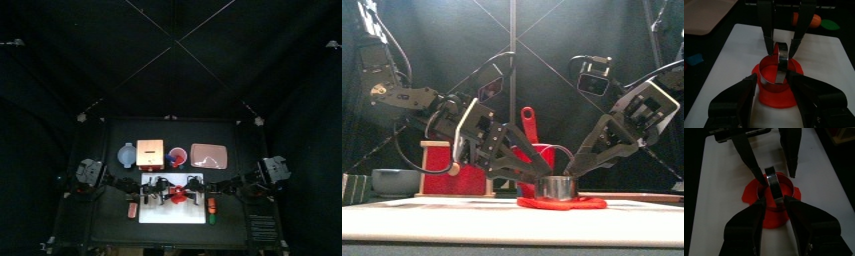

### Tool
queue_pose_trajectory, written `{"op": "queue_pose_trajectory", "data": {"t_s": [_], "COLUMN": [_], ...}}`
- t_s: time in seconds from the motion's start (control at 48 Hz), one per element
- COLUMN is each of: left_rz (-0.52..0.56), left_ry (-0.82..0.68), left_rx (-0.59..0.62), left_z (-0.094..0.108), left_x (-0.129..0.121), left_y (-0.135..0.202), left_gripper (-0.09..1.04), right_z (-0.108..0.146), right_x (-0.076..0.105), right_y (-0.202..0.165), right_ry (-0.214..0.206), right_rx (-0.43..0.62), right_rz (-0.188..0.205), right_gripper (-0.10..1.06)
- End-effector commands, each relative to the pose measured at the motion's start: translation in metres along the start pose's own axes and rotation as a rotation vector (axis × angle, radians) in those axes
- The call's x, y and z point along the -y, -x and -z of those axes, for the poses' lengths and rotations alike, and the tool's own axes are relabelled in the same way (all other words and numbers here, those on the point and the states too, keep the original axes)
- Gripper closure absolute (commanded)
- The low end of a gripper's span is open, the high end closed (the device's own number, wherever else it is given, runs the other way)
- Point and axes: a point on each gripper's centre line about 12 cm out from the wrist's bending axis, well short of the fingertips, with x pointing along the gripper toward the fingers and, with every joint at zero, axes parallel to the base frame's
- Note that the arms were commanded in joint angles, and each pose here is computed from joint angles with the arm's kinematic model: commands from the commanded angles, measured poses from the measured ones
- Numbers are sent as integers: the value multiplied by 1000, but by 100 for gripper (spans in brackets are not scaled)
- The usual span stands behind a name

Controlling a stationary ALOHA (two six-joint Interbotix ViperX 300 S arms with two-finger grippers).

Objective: Get the cutter from the drawer then cut the dough then place the extra dough in the bowl
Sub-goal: Cut the dough

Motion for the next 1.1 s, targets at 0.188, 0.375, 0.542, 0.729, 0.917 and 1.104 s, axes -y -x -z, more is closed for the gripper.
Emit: {"op": "queue_pose_trajectory", "data": {"t_s": [0.188, 0.375, 0.542, 0.729, 0.917, 1.104], "left_rz": [30, 33, 33, 26, 18, 14], "left_ry": [-45, -66, -69, -69, -66, -64], "left_rx": [47, 77, 87, 54, 37, 26], "left_z": [-17, -29, -34, -25, -18, -13], "left_x": [6, 7, 6, 3, 2, 3], "left_y": [6, 13, 20, 22, 17, 11], "left_gripper": [8, 8, 8, 10, 15, 22], "right_z": [-13, -17, -26, -34, -39, -39], "right_x": [-3, -1, 1, 4, 4, 7], "right_y": [4, 5, 9, 9, 5, 1], "right_ry": [8, 12, 20, 38, 66, 63], "right_rx": [37, 52, 81, 102, 86, 60], "right_rz": [-16, -17, -21, -22, -31, -22], "right_gripper": [22, 22, 22, 22, 23, 24]}}
